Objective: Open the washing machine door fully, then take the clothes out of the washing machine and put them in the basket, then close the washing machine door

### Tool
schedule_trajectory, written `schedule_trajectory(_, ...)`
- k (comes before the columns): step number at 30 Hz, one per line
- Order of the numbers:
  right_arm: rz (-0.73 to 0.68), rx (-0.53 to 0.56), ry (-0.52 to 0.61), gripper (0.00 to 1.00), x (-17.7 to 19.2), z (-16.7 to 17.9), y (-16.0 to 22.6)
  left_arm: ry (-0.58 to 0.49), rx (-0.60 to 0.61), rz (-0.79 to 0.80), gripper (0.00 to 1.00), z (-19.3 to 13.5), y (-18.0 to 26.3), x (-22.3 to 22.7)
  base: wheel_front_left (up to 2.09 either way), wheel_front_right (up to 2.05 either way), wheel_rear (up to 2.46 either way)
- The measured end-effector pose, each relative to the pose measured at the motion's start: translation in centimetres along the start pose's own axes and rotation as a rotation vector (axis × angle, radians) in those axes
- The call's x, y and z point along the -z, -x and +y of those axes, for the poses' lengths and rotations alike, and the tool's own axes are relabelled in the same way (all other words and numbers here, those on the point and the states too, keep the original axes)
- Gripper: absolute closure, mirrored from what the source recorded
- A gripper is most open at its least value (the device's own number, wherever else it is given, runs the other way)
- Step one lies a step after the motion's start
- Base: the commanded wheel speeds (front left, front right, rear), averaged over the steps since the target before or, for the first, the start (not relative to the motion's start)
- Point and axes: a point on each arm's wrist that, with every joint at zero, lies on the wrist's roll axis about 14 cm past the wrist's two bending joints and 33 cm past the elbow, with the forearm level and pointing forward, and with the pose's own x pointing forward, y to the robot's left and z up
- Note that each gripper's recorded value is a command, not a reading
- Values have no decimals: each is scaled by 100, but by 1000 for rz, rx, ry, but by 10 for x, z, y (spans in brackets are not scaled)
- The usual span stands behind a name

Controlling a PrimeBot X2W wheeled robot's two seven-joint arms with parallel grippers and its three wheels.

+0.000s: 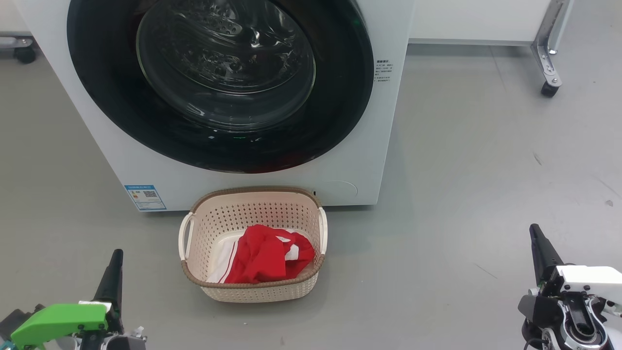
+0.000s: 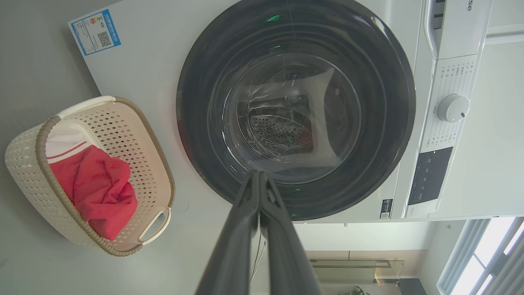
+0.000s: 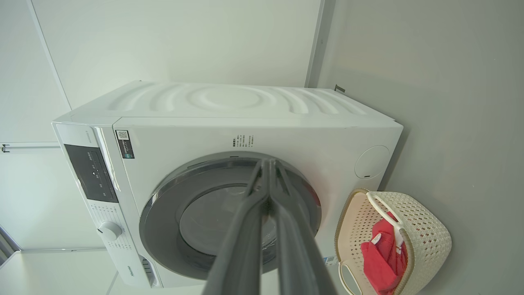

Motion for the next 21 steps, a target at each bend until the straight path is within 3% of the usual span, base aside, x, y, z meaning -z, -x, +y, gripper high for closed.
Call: schedule_trajectory(21,-2,0,-1,100,-1,0,0,4,2,1,100,-1,0,0,0,0,0)
